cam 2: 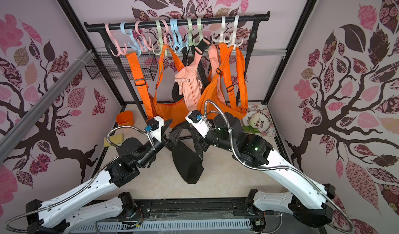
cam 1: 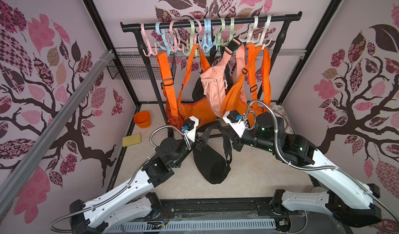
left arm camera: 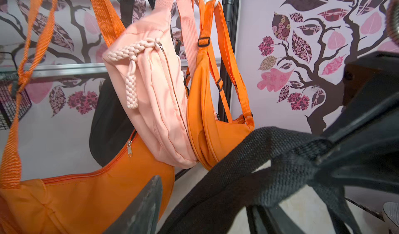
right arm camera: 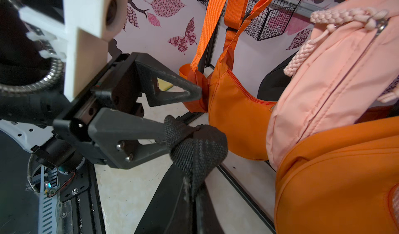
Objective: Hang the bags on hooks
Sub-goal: Pick up the bag from the center of the board, then hang the bag on the hook.
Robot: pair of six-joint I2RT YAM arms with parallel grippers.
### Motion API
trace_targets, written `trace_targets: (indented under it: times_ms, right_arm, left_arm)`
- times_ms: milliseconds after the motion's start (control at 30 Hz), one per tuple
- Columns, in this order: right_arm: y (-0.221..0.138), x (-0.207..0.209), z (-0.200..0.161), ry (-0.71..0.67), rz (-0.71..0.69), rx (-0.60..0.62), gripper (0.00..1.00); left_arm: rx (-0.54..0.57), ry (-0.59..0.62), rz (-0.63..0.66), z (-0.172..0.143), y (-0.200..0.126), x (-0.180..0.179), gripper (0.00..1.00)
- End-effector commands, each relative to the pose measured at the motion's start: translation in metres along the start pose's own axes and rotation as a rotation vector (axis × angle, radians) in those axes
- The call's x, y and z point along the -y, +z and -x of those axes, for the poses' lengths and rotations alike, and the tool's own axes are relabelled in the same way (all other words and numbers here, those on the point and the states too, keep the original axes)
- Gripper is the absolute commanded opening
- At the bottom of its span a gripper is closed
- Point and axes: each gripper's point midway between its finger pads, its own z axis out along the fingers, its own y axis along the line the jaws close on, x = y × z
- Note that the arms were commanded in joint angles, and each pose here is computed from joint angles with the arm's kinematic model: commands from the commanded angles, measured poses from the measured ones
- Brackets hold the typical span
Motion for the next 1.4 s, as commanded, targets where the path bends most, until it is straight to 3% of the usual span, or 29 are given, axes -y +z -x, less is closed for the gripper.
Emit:
trace_targets:
  times_ms: [0, 333, 533, 633, 667, 733, 833, 1000, 1233, 1367]
  right_arm:
    - [-0.021, -0.003, 0.032, -0.016, 0.030, 0.092, 0.00]
    - [-0.040, -0.019, 0.051, -0.002, 0.130, 0.167, 0.00]
    - [-0.044, -0.023, 0.053, -0.006, 0.153, 0.170, 0.00]
    - [-0.047, -0.021, 0.055, -0.015, 0.136, 0.183, 0.00]
    - [-0.048, -0.019, 0.055, -0.017, 0.126, 0.186, 0.00]
    - [-0.050, -0.012, 0.057, -0.021, 0.086, 0.194, 0.00]
    - [-0.050, 0.008, 0.058, -0.012, -0.032, 0.190, 0.00]
    - [-0.053, 0.051, 0.059, 0.012, -0.281, 0.186, 0.00]
    - [-0.058, 0.071, 0.086, 0.038, -0.384, 0.261, 0.00]
    - [-0.058, 0.077, 0.115, 0.022, -0.403, 0.325, 0.00]
  left_arm:
    - [0.043, -0.004, 0.025, 0.011, -0.001, -0.003, 0.61]
    - [0.006, 0.008, -0.112, 0.002, 0.018, 0.026, 0.69]
    - [0.010, 0.017, -0.083, 0.007, 0.024, 0.022, 0.68]
    - [0.020, 0.039, -0.041, 0.012, 0.024, 0.015, 0.58]
    - [0.025, 0.049, -0.031, 0.015, 0.024, 0.013, 0.51]
    - [0.038, 0.059, -0.004, 0.020, 0.020, 0.008, 0.26]
    - [0.063, 0.065, 0.034, 0.031, 0.013, -0.001, 0.00]
    - [0.075, 0.060, 0.044, 0.039, 0.002, -0.005, 0.00]
    - [0.029, 0.070, 0.034, 0.041, -0.009, -0.007, 0.00]
    - [0.000, 0.083, 0.117, 0.064, -0.014, -0.024, 0.00]
